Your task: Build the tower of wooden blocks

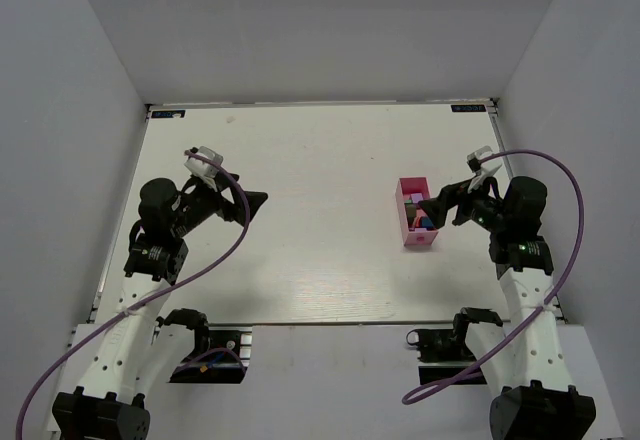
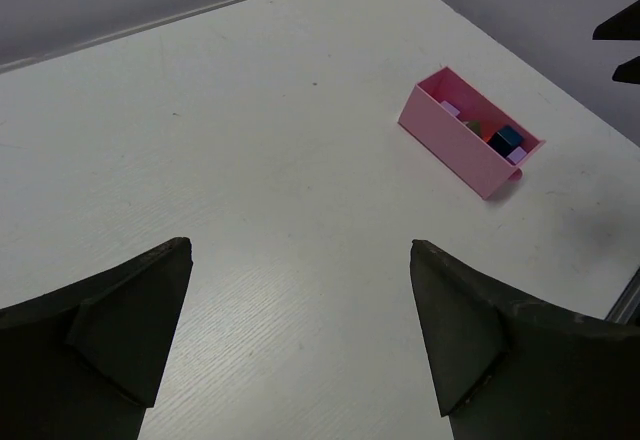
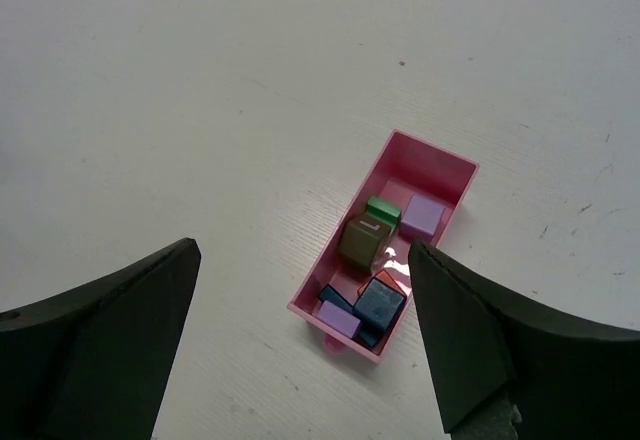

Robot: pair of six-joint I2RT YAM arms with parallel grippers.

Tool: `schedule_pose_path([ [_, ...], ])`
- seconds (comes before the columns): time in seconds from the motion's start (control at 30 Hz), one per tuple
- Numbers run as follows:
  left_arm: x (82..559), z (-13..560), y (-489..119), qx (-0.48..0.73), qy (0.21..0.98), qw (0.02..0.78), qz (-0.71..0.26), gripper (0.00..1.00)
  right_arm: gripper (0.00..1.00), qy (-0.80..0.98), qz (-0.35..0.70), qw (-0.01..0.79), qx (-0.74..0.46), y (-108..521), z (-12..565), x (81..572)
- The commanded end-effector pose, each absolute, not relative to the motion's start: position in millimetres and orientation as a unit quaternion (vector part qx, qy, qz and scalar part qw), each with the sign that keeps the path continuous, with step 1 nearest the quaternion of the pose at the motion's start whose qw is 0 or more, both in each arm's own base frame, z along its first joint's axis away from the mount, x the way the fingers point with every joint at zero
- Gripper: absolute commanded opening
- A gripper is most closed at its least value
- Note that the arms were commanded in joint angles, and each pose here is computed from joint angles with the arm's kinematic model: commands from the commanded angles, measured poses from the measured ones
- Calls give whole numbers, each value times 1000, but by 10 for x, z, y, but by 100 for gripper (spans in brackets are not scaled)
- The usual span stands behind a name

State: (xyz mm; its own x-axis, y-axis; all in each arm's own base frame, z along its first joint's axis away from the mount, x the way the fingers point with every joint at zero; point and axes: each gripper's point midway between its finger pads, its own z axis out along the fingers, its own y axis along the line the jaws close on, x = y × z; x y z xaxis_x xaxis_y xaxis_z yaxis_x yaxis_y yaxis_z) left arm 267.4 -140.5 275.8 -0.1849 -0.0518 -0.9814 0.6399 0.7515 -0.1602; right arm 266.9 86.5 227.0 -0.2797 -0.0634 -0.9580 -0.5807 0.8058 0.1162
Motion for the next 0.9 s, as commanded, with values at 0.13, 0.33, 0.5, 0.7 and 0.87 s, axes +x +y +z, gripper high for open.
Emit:
schedule_pose_path([
  [0.13, 2622, 2820, -1450, 203, 705, 606, -308, 100, 90, 731, 239, 565, -300, 1002, 2286, 2528],
  [0.33, 2707, 2713, -1438, 188, 721, 592, -307, 100, 51, 732, 236, 553, -320, 1035, 2293, 2620],
  [0.5, 2834, 2451, -1449, 168, 762, 549, -300, 74, 43, 794, 181, 510, -277, 887, 1988, 2942],
  [0.7, 2967, 2192, -1435, 151, 801, 504, -286, 62, 49, 847, 84, 471, -232, 760, 1676, 3220],
  [0.87, 3044, 1998, -1405, 135, 828, 474, -269, 67, 46, 876, 26, 437, -203, 648, 1485, 3460],
])
